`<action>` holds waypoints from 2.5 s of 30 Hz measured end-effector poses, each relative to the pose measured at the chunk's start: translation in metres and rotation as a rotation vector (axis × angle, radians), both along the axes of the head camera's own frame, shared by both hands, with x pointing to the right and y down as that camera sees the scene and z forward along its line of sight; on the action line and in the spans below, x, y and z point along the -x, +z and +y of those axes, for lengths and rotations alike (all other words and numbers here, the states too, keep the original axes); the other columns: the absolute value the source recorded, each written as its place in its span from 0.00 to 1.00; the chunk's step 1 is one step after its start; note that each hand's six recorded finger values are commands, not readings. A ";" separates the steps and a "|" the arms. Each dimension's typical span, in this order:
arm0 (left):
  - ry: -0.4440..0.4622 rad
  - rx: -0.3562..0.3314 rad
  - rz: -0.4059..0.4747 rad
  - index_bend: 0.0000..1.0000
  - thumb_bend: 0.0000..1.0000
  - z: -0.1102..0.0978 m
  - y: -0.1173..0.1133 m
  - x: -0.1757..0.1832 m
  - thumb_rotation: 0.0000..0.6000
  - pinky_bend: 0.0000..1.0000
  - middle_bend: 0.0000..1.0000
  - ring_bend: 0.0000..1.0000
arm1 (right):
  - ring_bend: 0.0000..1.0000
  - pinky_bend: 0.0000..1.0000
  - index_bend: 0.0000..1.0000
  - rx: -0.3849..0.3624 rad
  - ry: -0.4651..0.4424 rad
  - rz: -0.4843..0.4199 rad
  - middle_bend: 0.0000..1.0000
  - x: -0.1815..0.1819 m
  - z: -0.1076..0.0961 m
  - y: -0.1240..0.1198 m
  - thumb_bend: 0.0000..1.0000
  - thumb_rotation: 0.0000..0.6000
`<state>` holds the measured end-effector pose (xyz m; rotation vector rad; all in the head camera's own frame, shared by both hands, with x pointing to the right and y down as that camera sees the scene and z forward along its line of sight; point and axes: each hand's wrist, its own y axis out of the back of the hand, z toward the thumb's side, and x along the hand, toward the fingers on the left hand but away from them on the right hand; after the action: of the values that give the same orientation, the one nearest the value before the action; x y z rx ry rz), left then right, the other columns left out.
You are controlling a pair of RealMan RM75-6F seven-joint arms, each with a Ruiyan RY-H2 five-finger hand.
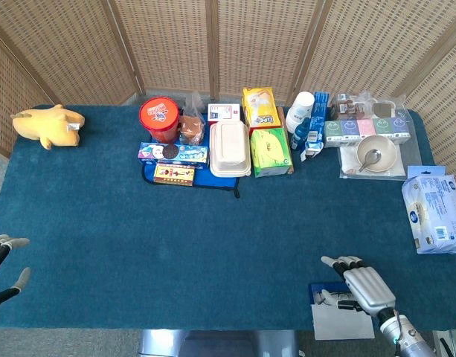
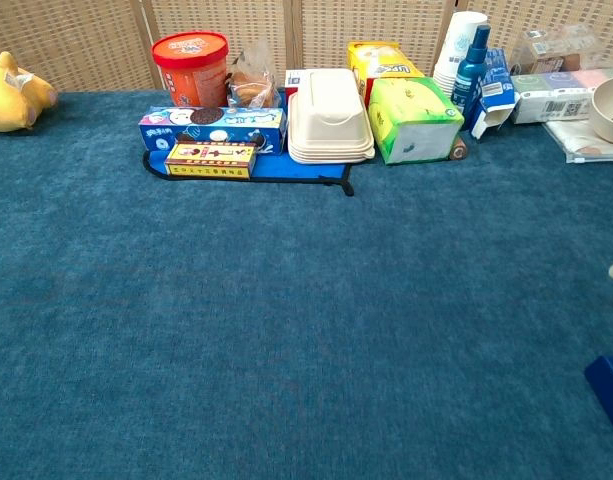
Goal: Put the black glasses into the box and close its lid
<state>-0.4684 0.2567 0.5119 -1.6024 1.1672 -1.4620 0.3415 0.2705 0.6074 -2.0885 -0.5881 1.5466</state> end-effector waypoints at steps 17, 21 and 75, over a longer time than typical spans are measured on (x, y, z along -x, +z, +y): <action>-0.038 0.004 0.028 0.29 0.30 0.011 0.000 0.007 1.00 0.27 0.34 0.22 | 0.15 0.18 0.14 -0.292 -0.019 -0.056 0.22 -0.026 -0.015 -0.021 0.39 0.51; -0.047 -0.002 0.032 0.29 0.30 0.011 0.000 0.011 1.00 0.27 0.34 0.22 | 0.15 0.18 0.14 -0.330 -0.019 -0.062 0.22 -0.035 -0.004 -0.025 0.39 0.54; -0.049 -0.139 0.108 0.27 0.30 -0.013 -0.044 0.011 1.00 0.27 0.34 0.22 | 0.09 0.18 0.00 -0.409 0.058 0.058 0.12 -0.119 0.130 0.005 0.37 0.88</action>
<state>-0.4794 0.2439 0.4677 -1.5834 1.3470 -1.3077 0.4607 0.4006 0.6123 -1.7263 -0.8686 1.3746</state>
